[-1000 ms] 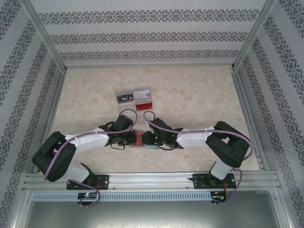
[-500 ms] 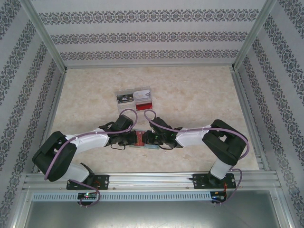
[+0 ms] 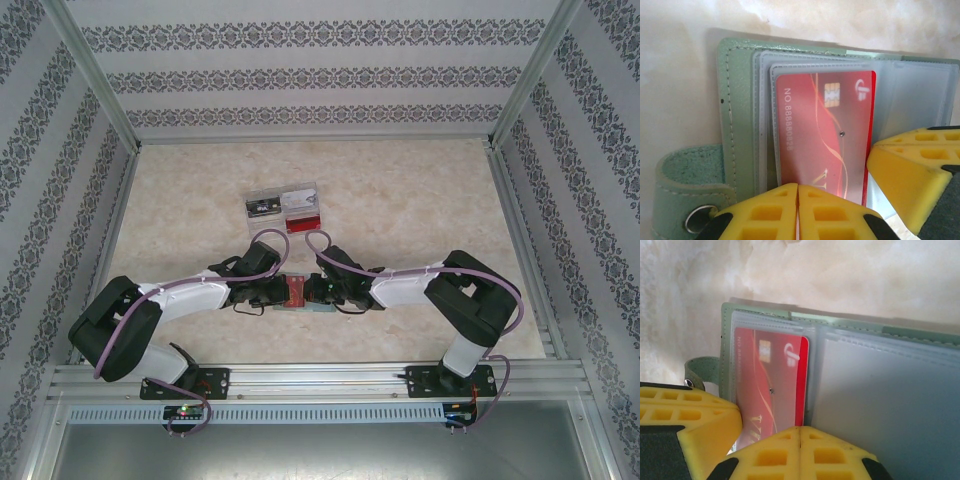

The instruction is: Take the credit cards out of the card holder

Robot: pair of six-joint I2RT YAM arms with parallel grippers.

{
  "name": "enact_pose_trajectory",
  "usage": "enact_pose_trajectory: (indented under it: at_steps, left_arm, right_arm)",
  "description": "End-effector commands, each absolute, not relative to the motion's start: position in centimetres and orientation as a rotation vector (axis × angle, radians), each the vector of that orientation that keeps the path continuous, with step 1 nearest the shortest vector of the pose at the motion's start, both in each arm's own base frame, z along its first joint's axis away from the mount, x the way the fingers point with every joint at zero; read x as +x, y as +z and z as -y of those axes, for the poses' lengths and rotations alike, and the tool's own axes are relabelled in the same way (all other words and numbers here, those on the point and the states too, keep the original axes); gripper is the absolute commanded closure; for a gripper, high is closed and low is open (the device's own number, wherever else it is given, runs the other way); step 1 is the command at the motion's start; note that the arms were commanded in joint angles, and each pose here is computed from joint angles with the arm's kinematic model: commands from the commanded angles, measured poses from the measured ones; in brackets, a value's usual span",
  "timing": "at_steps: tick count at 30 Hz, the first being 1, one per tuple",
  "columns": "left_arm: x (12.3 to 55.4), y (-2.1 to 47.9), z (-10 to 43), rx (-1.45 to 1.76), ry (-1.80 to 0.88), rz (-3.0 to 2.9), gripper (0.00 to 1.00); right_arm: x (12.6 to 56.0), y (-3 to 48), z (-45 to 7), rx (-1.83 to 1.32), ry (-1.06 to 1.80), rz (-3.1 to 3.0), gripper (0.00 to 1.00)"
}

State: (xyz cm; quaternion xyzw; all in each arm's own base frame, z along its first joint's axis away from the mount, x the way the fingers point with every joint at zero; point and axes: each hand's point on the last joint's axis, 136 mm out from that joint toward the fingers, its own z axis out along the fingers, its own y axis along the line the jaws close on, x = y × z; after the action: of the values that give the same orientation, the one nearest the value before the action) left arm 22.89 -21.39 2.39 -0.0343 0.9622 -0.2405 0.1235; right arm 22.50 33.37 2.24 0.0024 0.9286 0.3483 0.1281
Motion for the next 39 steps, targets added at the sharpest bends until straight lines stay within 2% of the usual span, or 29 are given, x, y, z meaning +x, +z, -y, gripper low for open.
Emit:
enact_pose_trajectory:
  at_steps: [1,16,31,39]
  left_arm:
    - [22.6,1.7,20.8,-0.124,-0.68,-2.837,0.9]
    - [23.3,3.5,20.4,-0.1,-0.637,-2.799,0.88]
    - [23.0,2.3,20.8,-0.099,-0.662,-2.829,0.89]
    - [22.8,2.1,21.8,-0.086,-0.718,-2.829,0.89]
  right_arm:
    - [22.4,1.8,-33.3,0.008,1.022,-2.706,1.0]
    - [22.2,2.1,-31.1,0.038,0.992,-2.687,1.0]
    - [22.2,2.2,-31.7,0.007,1.001,-2.691,1.0]
    - [22.3,2.7,-32.2,-0.009,1.025,-2.681,0.86]
